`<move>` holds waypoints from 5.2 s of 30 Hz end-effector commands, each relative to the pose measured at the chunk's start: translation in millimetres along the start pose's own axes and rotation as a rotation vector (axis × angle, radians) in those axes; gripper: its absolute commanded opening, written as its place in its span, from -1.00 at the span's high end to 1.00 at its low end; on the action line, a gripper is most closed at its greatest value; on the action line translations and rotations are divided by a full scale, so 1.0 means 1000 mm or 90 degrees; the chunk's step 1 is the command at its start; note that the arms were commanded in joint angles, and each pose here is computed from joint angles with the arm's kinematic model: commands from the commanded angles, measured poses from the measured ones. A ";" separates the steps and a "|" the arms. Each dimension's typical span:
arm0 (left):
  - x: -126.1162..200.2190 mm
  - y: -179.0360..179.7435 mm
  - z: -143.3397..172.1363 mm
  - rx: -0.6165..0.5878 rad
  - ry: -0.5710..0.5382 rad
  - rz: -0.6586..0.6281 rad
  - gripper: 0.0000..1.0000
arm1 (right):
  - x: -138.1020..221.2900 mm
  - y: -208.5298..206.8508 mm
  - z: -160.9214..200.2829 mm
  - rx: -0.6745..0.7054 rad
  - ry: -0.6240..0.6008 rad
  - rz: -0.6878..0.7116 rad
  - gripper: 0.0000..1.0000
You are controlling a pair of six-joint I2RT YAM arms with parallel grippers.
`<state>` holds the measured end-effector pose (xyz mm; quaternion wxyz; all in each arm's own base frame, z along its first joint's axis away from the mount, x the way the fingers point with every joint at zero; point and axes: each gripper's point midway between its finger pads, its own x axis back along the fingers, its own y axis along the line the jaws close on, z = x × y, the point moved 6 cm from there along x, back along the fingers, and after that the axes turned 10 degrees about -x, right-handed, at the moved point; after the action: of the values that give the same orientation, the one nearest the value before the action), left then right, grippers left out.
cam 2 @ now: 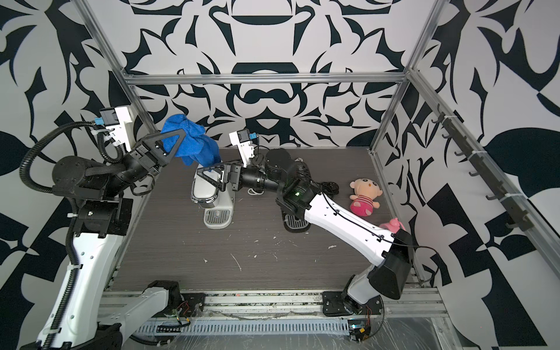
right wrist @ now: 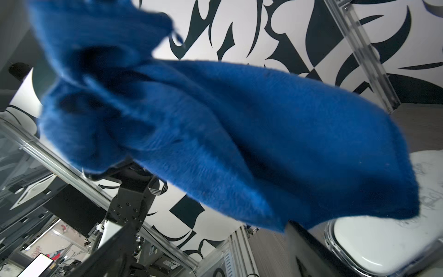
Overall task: Wipe the surface of a coffee machine
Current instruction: Adjust the cleaning item, then wipe the dirt from the surface of the coffee machine.
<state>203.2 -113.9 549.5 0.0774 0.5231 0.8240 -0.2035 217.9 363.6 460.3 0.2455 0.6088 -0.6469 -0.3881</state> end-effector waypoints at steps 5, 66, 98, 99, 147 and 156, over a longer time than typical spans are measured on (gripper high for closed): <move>-0.013 -0.001 0.010 0.033 -0.029 0.048 1.00 | 0.004 0.068 -0.027 0.039 -0.056 -0.217 -0.90; 0.072 0.177 0.117 0.175 0.234 -0.622 -0.72 | 0.031 -0.192 0.087 -0.006 0.208 0.623 1.00; 0.116 0.258 0.253 0.495 0.239 -0.641 -0.57 | -0.042 -0.269 0.080 0.018 0.081 0.539 1.00; 0.118 0.258 0.253 0.496 0.239 -0.648 -0.58 | -0.042 -0.266 0.077 0.020 0.078 0.539 1.00; 0.120 0.257 0.267 0.565 0.215 -0.641 -0.58 | -0.029 -0.282 0.096 -0.058 0.011 0.485 1.00; 0.118 0.257 0.268 0.578 0.213 -0.625 -0.57 | -0.052 -0.284 0.132 -0.191 -0.023 0.350 1.00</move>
<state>373.5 -30.4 241.8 -0.3031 0.1307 0.8340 -0.4422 298.0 437.7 148.0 0.4378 0.3230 -0.7632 -0.3485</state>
